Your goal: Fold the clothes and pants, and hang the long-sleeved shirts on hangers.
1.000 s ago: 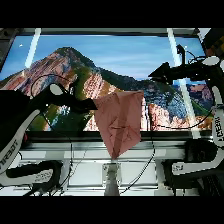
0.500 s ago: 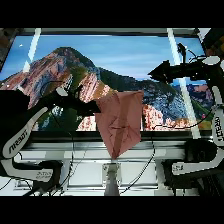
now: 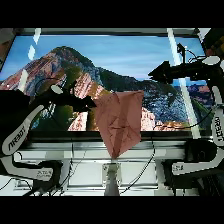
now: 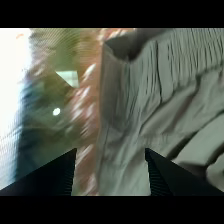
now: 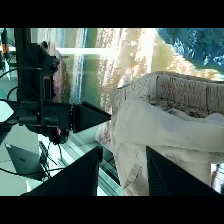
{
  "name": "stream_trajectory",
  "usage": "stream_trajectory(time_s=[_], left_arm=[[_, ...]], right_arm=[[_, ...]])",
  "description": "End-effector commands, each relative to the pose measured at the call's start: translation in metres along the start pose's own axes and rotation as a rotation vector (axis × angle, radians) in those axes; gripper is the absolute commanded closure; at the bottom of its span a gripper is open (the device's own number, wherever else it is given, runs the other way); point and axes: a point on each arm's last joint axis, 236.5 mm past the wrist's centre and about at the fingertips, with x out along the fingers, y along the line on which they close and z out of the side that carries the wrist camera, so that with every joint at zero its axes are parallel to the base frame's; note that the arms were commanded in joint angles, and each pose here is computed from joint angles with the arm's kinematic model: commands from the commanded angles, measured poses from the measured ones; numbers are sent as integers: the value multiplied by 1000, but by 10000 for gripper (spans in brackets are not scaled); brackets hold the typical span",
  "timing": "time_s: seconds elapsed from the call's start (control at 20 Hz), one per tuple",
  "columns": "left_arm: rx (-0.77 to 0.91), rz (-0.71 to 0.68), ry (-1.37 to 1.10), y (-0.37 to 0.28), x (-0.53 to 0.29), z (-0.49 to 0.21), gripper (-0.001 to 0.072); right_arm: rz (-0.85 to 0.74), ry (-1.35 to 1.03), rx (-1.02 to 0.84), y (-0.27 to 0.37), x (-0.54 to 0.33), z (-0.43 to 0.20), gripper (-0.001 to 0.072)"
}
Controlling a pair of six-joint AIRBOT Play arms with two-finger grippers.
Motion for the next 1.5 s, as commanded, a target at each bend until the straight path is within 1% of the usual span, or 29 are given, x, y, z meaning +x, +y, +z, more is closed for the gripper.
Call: stream_trajectory(time_s=[0.0, 0.25, 0.3, 0.35, 0.4, 0.5, 0.65, 0.8, 0.95, 1.05, 1.1, 1.15, 1.2, 1.3, 1.45], left_arm=[[-27, -15, -29, -3, 12, 8, 241], [-55, -36, 0, -7, 25, 1, 253], [-68, -52, -3, -11, 26, 2, 389], [-57, -71, -8, -15, 25, 4, 646], [-34, -92, -17, -20, 24, 6, 695], [0, -116, -24, -30, 20, 10, 696], [70, -98, -51, -31, 13, 15, 698], [133, -37, -63, -22, 6, 16, 698], [140, -37, -57, -25, 7, 13, 698], [148, -37, -49, -28, 10, 10, 698], [150, -38, -44, -29, 10, 8, 698], [155, -39, -38, -30, 12, 6, 698], [159, -40, -33, -31, 13, 4, 698], [169, -41, -21, -35, 16, -1, 697], [182, -42, -9, -39, 19, -6, 697]], right_arm=[[1, 2, 0, 0, 0, 0, 379], [1, 1, 0, 0, 0, 0, 379], [1, 1, 0, 0, 0, 0, 379], [0, 2, 0, 0, 0, 0, 379], [-7, 4, -1, -1, 0, -1, 379], [-67, 29, -10, -16, -1, -7, 379], [-236, 143, 54, -58, -6, -36, 379], [-239, 219, 124, -77, 7, -65, 376], [-229, 316, 185, -89, 33, -102, 369], [-245, 298, 166, -91, 50, -100, 368], [-249, 263, 150, -89, 56, -92, 357], [-253, 221, 139, -87, 60, -81, 267], [-266, 178, 135, -87, 62, -69, 224], [-287, 84, 170, -88, 63, -47, 194], [-307, 7, 268, -94, 63, -33, 194]])
